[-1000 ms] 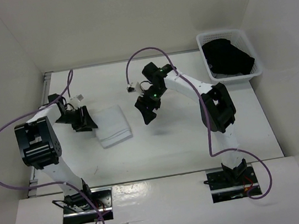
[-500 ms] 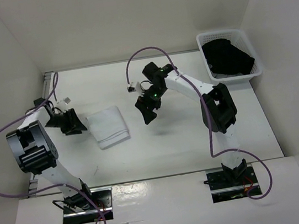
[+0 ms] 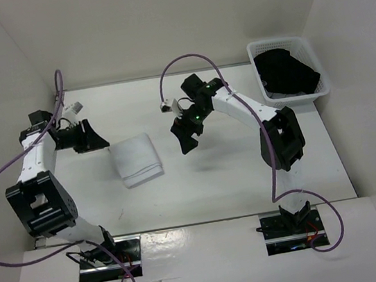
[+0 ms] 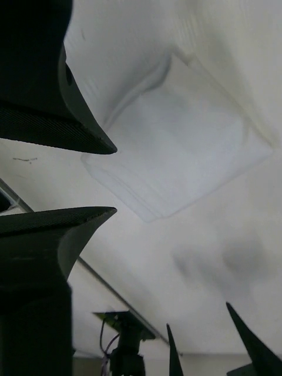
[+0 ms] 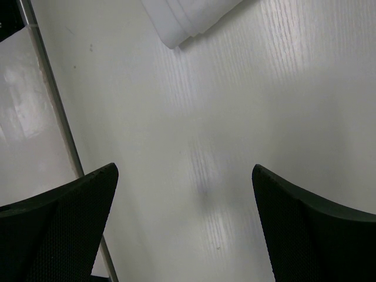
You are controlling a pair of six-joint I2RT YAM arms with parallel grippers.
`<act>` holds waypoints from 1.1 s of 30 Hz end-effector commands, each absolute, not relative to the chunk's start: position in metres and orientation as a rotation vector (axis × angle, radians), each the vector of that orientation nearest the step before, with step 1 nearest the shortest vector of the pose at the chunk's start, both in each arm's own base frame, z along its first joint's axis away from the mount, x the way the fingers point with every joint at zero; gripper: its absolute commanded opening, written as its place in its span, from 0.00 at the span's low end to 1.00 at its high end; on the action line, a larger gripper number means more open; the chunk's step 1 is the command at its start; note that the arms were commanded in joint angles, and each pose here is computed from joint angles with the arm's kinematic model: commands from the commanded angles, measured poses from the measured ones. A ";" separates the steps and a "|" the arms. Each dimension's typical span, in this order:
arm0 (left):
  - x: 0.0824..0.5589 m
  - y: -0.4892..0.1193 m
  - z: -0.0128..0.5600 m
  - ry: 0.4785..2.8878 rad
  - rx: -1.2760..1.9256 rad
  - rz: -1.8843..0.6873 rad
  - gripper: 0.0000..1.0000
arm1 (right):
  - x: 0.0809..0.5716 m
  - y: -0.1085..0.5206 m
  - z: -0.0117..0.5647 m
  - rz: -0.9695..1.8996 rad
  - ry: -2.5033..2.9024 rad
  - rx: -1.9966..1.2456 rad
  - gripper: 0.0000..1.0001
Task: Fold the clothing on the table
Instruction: Fold the skirt
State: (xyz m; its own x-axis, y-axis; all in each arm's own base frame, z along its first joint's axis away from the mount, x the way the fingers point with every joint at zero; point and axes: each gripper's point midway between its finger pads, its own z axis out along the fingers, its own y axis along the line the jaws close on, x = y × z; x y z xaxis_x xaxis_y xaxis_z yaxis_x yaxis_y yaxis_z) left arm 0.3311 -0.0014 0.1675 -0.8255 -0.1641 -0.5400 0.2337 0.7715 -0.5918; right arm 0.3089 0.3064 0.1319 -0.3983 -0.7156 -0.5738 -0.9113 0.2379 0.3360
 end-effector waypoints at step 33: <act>0.335 -0.045 -0.008 2.533 0.214 -1.387 0.45 | 0.316 0.308 0.132 0.911 2.167 -1.521 0.99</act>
State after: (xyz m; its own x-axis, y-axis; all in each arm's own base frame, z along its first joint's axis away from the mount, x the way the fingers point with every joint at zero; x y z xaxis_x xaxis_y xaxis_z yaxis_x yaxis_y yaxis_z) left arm 0.3424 -0.0441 0.0282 -0.9607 -0.1212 -0.2499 0.1729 0.4431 -0.8796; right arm 0.3093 0.3057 0.1282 -0.3944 -0.7180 -0.5736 -0.9134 0.2379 0.3303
